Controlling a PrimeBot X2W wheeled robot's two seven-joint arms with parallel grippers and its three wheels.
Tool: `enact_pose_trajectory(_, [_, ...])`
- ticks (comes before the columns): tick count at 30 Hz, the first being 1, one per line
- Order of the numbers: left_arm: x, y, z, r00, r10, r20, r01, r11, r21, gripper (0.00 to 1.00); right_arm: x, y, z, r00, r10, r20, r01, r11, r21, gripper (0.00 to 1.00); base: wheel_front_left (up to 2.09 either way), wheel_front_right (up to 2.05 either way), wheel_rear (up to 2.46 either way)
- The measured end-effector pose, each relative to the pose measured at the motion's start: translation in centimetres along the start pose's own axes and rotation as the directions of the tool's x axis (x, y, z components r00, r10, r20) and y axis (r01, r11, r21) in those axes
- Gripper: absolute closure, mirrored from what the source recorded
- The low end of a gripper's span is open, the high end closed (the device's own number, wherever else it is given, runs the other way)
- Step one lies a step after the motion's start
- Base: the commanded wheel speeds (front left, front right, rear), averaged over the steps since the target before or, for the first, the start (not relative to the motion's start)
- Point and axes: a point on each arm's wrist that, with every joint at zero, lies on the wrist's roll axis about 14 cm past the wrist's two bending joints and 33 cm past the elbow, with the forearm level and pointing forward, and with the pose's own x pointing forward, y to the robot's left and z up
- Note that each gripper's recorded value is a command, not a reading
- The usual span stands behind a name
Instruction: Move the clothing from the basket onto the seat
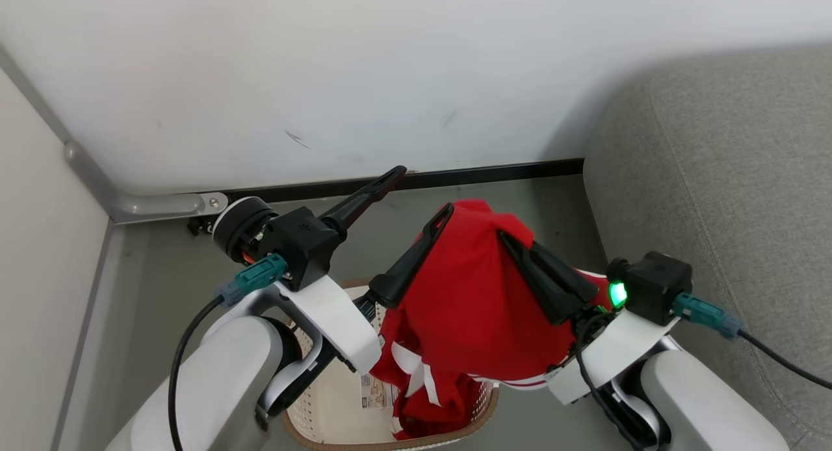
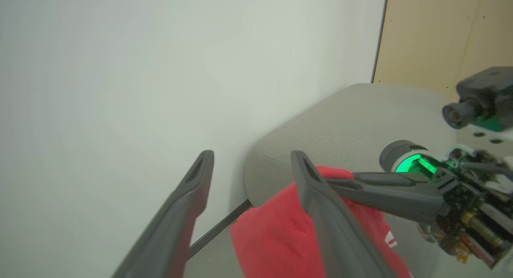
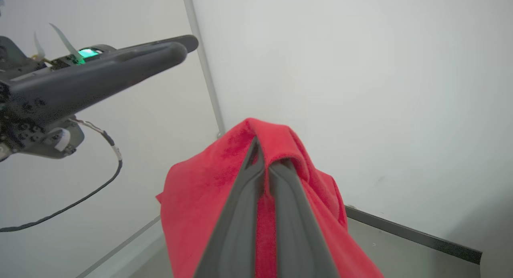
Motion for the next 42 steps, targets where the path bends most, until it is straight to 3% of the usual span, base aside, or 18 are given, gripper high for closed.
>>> enact_pose_trajectory(20, [1.7,-2.8,-2.2,0.994,-0.102,-0.043,0.099,0.992,-0.073,0.0,-3.5,-7.3,2.6,0.972,-0.229,0.057,0.234,0.966,-0.109,1.0,0.0,0.0,0.0])
enact_pose_trajectory(42, [4.7,-7.6,-4.8,0.956,-0.286,-0.07,0.273,0.949,-0.156,0.0,-9.4,-11.8,4.7,0.89,-0.445,0.099,0.456,0.871,-0.184,1.0,0.0,0.0,0.0])
